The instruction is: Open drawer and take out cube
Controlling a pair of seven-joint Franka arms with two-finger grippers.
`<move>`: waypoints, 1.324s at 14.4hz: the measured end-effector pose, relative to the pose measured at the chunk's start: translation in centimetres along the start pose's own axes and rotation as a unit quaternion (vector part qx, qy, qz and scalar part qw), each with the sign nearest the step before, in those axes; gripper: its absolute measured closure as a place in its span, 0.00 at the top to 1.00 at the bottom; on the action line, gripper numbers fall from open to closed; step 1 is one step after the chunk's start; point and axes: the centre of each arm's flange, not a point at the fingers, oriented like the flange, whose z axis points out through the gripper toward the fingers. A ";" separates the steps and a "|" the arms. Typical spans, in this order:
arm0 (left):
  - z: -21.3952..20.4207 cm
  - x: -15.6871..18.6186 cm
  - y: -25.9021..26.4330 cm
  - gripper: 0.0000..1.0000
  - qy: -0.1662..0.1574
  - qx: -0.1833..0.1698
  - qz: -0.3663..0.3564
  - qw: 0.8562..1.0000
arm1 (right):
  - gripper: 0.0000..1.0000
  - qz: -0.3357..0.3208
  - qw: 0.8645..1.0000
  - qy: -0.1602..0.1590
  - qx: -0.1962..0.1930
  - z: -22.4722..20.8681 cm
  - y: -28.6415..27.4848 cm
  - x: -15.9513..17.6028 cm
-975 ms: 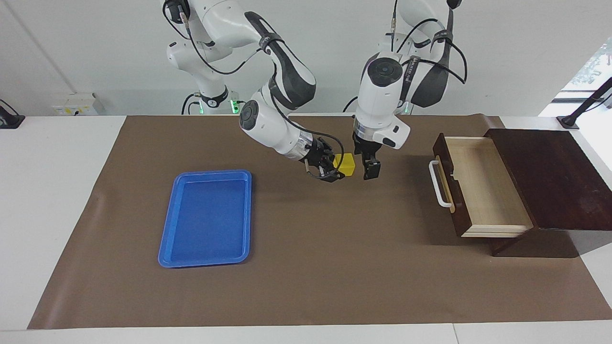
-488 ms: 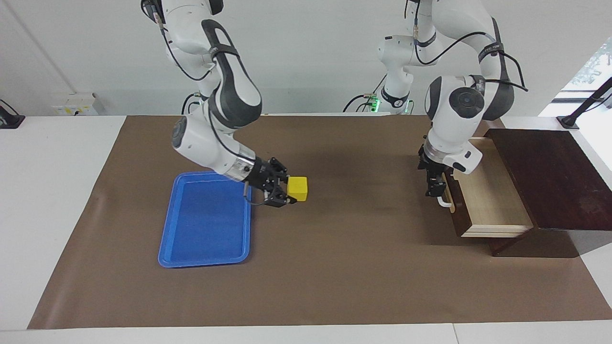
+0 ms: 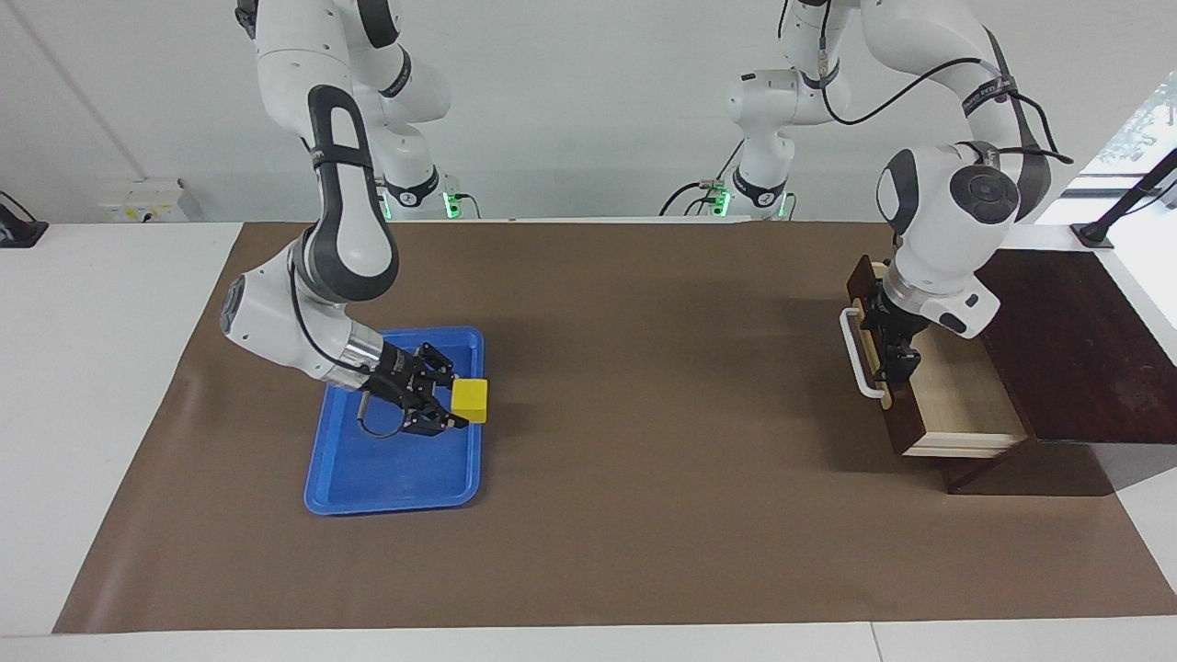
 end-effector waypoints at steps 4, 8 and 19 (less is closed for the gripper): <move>0.2 6.3 -0.6 1.00 0.004 -0.012 0.003 1.000 | 0.56 -0.015 1.000 0.022 -0.013 -0.6 1.3 4.8; 0.7 11.6 -2.0 1.00 0.005 -0.012 0.005 1.000 | 0.56 -0.009 1.000 0.023 -0.009 -1.3 1.6 6.2; -8.2 0.9 -1.4 1.00 0.009 -0.007 0.169 0.985 | 0.56 0.006 1.000 -0.011 -0.006 1.9 0.3 5.0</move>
